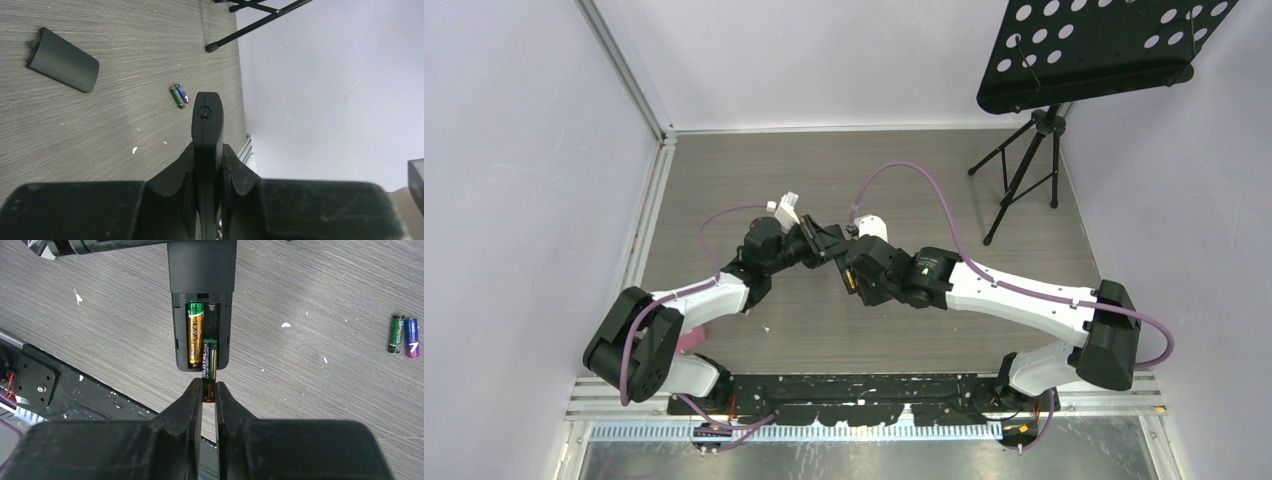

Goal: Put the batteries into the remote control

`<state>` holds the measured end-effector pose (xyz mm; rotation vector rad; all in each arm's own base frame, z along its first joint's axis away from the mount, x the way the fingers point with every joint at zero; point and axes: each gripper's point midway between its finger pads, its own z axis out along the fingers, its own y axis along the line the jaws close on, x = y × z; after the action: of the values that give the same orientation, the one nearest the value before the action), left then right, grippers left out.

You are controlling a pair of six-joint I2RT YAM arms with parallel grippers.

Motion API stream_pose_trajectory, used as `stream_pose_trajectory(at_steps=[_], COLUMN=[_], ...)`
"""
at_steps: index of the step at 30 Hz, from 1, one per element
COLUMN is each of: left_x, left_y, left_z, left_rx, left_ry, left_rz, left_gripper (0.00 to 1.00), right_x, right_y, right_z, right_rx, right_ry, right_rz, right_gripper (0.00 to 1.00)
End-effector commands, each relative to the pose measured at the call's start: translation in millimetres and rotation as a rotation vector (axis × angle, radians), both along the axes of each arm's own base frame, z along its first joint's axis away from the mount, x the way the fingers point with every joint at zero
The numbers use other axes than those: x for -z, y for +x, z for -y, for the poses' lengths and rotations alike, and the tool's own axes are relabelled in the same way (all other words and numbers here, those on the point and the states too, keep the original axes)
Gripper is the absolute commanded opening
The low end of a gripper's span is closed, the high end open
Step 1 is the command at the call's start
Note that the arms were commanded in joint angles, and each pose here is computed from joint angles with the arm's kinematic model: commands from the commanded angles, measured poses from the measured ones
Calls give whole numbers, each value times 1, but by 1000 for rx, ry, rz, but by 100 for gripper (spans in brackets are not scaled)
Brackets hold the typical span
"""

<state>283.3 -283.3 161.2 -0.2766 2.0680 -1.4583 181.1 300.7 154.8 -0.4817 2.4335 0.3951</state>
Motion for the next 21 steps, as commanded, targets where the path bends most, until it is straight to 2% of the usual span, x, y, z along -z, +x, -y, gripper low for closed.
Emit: stream_pose_trajectory(at_steps=[1,21], left_x=[-21,-31], left_y=[-1,-6], left_z=[5,9], left_rx=[14,39], left_ry=[-72,-137], left_rz=[44,19], left_gripper=[0,0], right_x=[-17,-22], right_y=[8,17], right_z=[-7,-9], right_rx=[17,25], right_ry=[35,52], right_rz=[37,74], right_gripper=[17,26])
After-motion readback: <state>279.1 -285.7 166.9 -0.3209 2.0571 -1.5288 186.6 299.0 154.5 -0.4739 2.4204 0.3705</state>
